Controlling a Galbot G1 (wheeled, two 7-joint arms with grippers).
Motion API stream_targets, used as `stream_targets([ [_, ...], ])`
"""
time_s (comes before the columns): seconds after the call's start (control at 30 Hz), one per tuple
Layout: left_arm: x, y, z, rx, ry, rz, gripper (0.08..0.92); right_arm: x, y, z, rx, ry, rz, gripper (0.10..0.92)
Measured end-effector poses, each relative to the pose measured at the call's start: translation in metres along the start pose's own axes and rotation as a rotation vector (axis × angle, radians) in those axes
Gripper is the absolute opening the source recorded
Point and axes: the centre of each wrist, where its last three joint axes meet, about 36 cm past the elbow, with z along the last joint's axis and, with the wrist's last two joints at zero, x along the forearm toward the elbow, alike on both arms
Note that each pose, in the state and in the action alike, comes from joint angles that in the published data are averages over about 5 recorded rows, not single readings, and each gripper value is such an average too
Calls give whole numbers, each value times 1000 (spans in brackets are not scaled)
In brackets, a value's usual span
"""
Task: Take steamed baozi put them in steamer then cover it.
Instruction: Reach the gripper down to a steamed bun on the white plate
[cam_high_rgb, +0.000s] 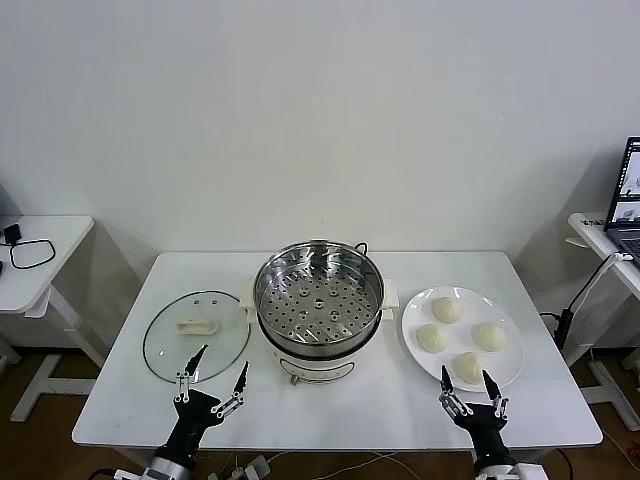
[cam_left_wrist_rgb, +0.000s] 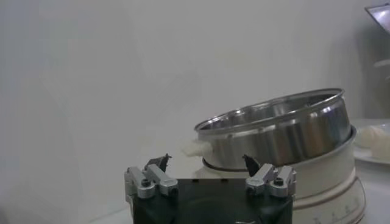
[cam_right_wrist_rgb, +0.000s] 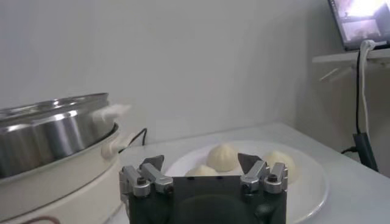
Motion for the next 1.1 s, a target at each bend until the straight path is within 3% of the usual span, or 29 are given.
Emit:
stream_targets([
  [0.23, -2, 0, -6, 6, -21, 0, 823, -42, -9, -18, 52, -14, 0, 823],
  [0.63, -6, -3, -20, 16, -63, 6, 823, -173, -47, -65, 170, -12, -95, 823],
  [0.87, -8, -5, -23, 21, -69, 9, 823, -241, -89, -98, 330, 55, -273, 823],
  [1.1, -9, -8, -29, 29, -76, 11, 823, -299, -123, -144, 569, 188, -573, 823],
])
